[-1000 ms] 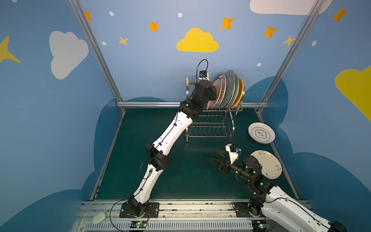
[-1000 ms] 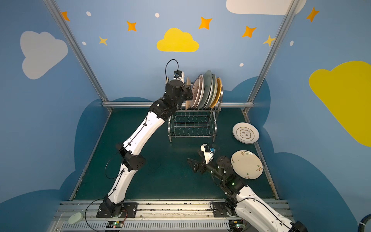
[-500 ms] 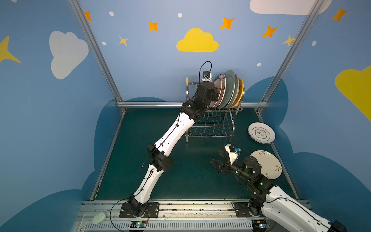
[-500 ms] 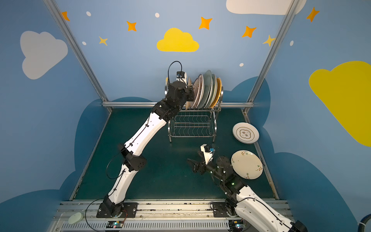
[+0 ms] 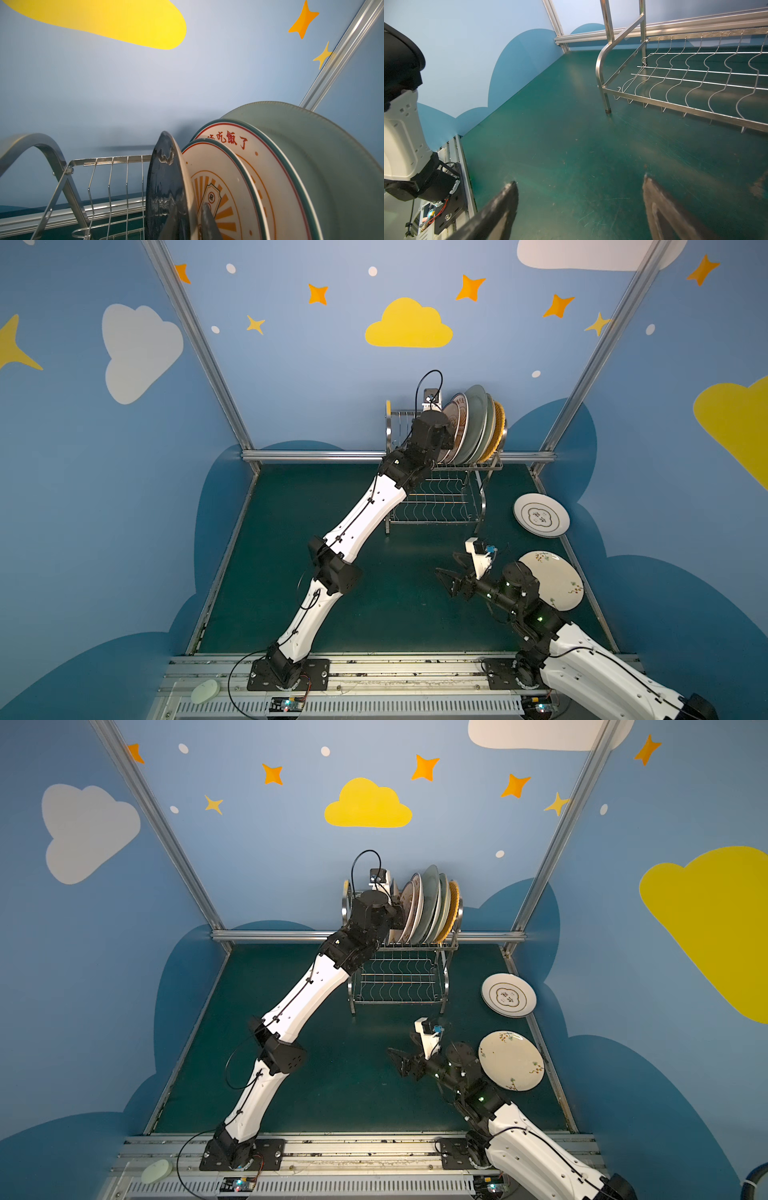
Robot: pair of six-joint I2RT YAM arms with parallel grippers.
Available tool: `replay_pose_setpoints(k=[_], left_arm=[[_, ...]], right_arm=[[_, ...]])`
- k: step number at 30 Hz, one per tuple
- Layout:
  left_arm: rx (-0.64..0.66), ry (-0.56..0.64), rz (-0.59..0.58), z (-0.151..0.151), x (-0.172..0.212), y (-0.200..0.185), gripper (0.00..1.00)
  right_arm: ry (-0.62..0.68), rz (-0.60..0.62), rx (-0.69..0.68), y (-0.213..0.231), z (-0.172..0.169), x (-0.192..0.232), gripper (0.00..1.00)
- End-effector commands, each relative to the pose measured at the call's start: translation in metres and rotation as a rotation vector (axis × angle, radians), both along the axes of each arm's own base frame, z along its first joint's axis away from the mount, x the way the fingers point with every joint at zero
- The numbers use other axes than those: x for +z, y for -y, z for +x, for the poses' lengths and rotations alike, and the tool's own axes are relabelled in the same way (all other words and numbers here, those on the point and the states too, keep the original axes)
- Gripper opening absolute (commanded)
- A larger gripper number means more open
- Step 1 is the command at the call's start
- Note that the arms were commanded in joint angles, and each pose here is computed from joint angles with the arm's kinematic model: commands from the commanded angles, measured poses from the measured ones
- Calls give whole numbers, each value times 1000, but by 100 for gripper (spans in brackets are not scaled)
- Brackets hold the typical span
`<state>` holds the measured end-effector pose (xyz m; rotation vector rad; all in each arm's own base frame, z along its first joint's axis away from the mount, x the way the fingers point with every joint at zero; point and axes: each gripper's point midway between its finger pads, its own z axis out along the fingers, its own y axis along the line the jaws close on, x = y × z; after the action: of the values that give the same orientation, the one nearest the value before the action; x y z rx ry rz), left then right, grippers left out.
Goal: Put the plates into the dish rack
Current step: 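Lower the dark blue plate into the rack slot beside the sunburst plates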
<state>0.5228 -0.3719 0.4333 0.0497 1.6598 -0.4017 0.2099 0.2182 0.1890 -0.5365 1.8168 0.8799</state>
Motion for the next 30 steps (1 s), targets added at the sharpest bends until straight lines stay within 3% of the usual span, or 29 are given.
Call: replay_pose_setpoints(k=[1, 10, 30], left_arm=[[12, 31, -13, 1, 9, -1, 21], [-3, 39, -28, -4, 18, -2, 33], [-70, 67, -89, -30, 59, -9, 75]], right_arm=[[29, 14, 5, -3, 1, 14, 92], [33, 13, 3, -3, 2, 15, 91], [31, 12, 2, -2, 1, 16, 91]])
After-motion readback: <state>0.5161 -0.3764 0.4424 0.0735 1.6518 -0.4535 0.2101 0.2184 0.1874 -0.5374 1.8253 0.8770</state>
